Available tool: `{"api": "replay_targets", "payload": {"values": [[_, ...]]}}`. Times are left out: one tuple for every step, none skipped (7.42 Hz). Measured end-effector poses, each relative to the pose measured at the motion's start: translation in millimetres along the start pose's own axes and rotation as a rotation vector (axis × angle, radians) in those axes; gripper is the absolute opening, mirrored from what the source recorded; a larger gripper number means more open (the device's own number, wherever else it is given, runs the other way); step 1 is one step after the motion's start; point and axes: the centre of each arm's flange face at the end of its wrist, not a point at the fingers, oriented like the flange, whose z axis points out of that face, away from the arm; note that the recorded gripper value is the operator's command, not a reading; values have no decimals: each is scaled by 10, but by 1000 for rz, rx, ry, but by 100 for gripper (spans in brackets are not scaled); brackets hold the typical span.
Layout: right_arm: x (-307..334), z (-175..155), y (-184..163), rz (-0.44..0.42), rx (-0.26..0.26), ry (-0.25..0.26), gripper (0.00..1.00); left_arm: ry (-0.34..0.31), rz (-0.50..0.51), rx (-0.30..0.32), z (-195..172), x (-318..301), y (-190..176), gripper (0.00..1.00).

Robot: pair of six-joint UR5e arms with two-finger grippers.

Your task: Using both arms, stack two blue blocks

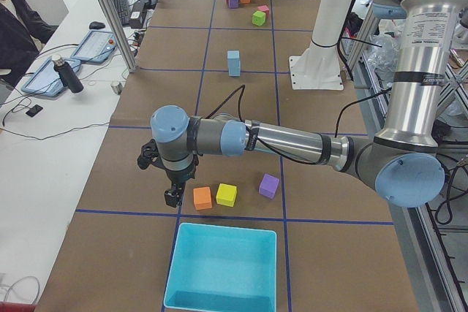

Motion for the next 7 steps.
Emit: {"api": "replay_targets", "payload": {"values": [[-1, 0, 5, 1, 0, -3, 100, -4, 0, 11, 75, -110, 196, 98], [-1, 0, 7, 2, 1, -5, 100, -6, 1, 24, 158, -167, 360, 98], [-3, -1, 7, 2, 1, -5, 100, -6, -9, 30, 211, -186, 476, 98], [-4, -3, 4, 2, 2, -6, 100, -5, -19, 30, 246, -196, 545, 98], [-6, -6, 0, 1, 3, -6, 100, -4, -21, 30, 259, -199, 573, 98], [-6, -8, -6, 0, 4, -6, 100, -4, -20, 30, 264, -199, 584, 98], [-7, -10, -10, 0, 4, -5, 100, -4, -20, 30, 269, -200, 591, 98]]}}
